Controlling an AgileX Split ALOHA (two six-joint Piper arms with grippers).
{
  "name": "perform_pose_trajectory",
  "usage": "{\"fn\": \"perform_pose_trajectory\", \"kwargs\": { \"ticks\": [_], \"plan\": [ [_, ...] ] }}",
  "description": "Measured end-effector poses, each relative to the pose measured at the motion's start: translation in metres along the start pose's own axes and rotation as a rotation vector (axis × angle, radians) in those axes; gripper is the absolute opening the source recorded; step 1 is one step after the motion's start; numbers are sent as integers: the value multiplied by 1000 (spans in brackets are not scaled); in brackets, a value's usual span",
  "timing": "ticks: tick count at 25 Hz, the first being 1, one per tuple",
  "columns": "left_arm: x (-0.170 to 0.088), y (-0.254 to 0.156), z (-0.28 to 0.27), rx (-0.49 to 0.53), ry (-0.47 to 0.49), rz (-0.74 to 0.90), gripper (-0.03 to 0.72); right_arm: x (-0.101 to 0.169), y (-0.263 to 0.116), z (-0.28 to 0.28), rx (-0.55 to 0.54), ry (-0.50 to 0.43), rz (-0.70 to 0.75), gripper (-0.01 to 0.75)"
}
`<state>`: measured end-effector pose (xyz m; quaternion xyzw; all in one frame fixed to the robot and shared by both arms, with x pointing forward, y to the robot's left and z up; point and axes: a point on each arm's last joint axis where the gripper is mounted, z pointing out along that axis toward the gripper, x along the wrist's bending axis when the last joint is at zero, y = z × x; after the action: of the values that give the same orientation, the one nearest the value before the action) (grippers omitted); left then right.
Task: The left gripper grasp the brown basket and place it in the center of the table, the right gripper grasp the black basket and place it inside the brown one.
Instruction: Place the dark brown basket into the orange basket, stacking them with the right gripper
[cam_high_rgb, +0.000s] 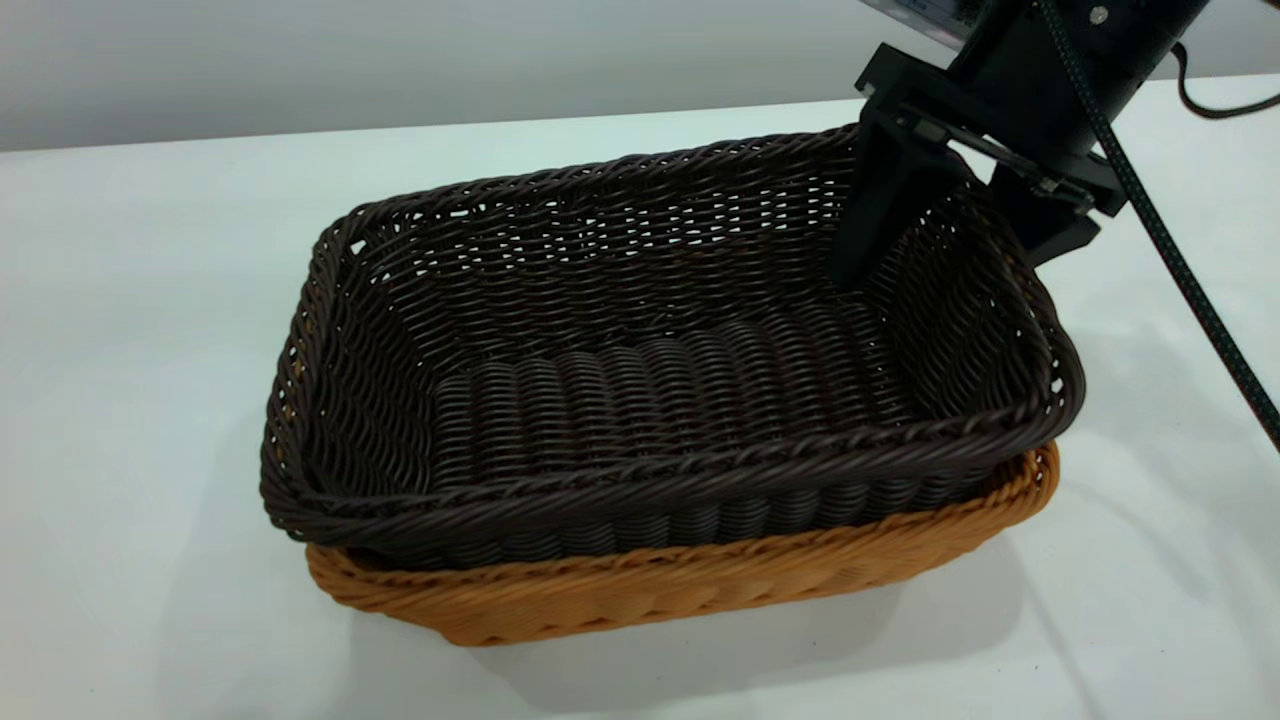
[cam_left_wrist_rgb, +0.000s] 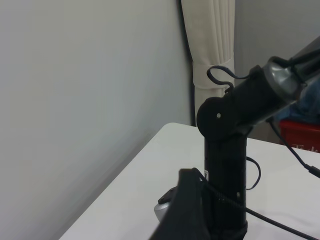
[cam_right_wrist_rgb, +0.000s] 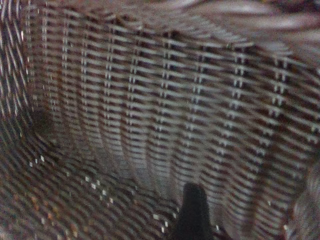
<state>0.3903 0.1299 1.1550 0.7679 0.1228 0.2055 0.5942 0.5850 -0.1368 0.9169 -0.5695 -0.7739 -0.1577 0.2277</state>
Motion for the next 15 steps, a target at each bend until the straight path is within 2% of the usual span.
{"fn": "perform_pose_trajectory", "kwargs": {
  "ticks": [8, 15],
  "plan": [
    [0, 0, 0, 0, 0, 0, 596, 13, 5, -15, 55, 35, -46, 560],
    [0, 0, 0, 1, -4, 0, 596, 13, 15, -29, 31, -62, -84, 560]
  ]
}}
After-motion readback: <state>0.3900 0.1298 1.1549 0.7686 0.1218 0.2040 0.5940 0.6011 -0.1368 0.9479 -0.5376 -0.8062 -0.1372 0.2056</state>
